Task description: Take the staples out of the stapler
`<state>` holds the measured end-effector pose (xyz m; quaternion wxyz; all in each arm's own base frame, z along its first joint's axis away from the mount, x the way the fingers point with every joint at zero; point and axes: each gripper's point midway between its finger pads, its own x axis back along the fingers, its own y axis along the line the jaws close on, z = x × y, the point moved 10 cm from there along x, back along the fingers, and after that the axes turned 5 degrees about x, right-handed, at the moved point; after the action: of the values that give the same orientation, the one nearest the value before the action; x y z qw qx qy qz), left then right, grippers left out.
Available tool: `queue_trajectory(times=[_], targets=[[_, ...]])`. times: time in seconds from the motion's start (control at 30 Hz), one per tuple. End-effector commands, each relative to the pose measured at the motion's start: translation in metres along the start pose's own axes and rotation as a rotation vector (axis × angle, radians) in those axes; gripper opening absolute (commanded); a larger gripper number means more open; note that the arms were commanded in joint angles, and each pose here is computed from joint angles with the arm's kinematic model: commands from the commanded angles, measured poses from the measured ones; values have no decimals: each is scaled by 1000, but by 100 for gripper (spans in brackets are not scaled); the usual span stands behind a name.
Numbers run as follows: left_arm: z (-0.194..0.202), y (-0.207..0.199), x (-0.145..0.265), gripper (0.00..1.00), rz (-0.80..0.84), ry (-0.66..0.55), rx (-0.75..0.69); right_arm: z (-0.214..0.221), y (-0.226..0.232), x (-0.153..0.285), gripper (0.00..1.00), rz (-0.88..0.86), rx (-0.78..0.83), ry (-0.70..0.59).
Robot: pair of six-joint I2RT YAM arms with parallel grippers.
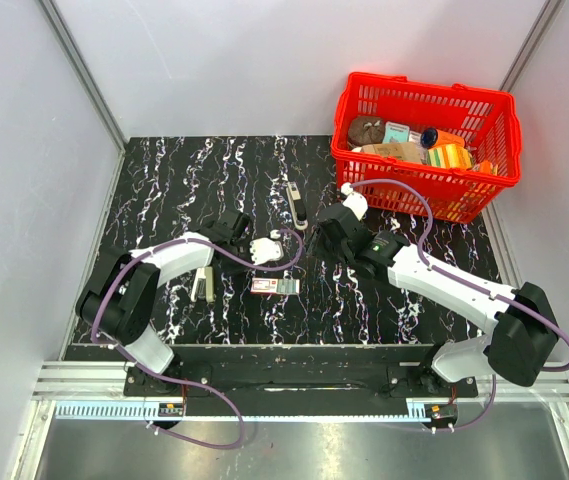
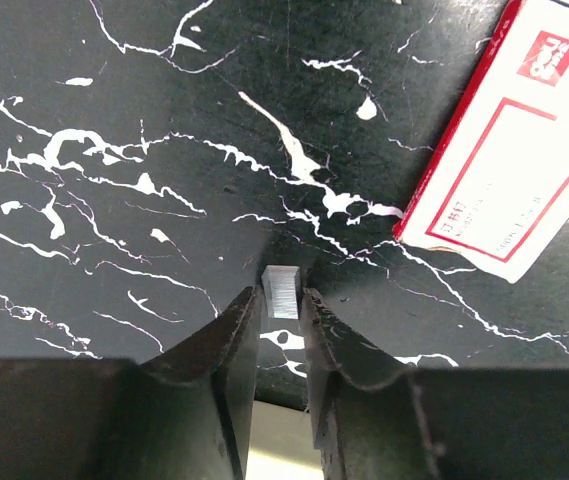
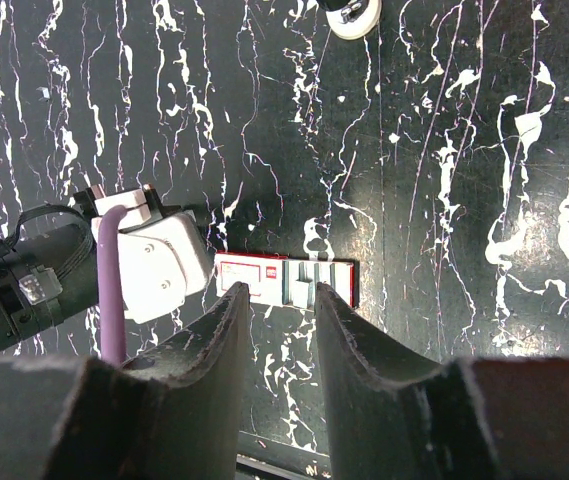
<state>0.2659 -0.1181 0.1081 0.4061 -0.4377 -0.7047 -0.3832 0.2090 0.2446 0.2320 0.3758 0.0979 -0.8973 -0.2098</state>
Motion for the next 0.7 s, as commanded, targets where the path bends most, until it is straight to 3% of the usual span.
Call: queue_trajectory(times=[0.0, 0.07, 0.2, 0.27, 0.43, 0.67], targets=[[13, -7, -5, 24, 42, 83, 3, -10, 5, 5, 38, -35, -33, -44], [11, -7, -4, 17, 54, 79, 8, -10, 5, 4, 38, -34, -32, -42], [3, -4, 0, 15, 74, 50, 27, -11, 5, 6, 38, -39, -30, -46], [0, -3, 1, 20, 84, 43, 40, -11, 6, 8, 38, -47, -31, -48], [-2, -2, -1, 42, 88, 43, 40, -12, 4, 10, 38, -44, -27, -56], [-2, -1, -3, 43, 90, 52, 44, -12, 5, 7, 38, -40, -25, -54]])
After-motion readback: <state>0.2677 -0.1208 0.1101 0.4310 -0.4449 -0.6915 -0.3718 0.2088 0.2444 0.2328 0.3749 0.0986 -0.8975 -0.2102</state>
